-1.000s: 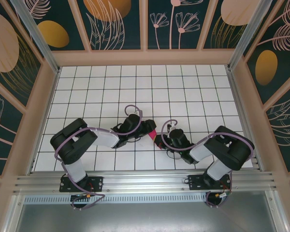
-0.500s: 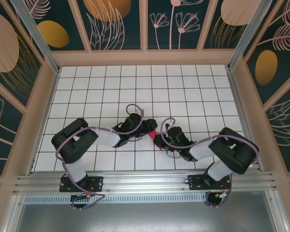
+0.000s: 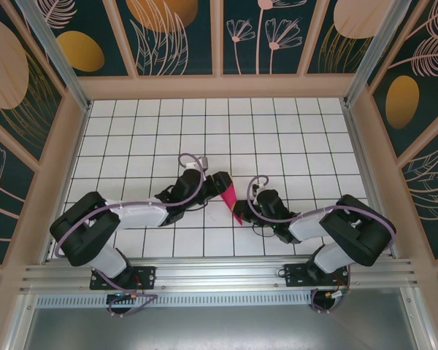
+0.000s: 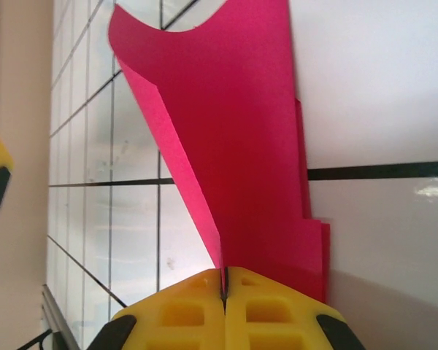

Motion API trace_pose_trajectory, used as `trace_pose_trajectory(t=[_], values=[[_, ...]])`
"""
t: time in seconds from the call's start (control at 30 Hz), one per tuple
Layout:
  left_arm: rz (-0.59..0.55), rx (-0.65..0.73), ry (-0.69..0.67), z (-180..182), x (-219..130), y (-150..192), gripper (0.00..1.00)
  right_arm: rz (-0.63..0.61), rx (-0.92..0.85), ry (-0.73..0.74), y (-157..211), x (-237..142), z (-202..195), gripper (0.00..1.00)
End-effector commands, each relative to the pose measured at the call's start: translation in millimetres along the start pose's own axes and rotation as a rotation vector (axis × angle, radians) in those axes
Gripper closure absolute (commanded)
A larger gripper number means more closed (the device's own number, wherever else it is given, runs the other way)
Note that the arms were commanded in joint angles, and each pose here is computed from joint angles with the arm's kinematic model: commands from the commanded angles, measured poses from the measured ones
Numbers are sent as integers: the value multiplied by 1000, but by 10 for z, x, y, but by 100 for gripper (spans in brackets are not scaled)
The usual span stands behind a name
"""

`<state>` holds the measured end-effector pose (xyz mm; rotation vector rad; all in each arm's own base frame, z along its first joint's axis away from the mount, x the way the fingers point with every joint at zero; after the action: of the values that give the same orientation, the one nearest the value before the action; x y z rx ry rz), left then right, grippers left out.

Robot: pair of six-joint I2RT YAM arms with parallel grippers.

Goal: Fold a paper plane with a square sheet of paper (pick it up from the middle)
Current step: Fold the wing for the fifth time at the center of the table.

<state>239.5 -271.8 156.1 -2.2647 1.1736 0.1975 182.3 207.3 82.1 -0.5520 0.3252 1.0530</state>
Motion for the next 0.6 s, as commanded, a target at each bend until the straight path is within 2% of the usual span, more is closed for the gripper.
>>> trace_pose_trajectory(t=[0.0, 0.57], values=[[-35, -3, -47, 115, -69, 22, 50, -8, 40, -68, -36, -48, 69, 100], [84, -13, 38, 102, 165, 159, 51, 49, 257, -56, -16, -8, -149, 100]])
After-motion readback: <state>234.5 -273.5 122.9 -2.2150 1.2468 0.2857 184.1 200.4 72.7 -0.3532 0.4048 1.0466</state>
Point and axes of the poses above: each hand's point on the last joint's axis, 136 mm out from that joint toward the fingers, its own x axis out along the fingers, its own z axis along the line the jaws close on, y = z × x, the point moved 8 cm from there along -x, back along the fingers, and after that the axes turned 3 degrees about x, right-handed, at the moved point
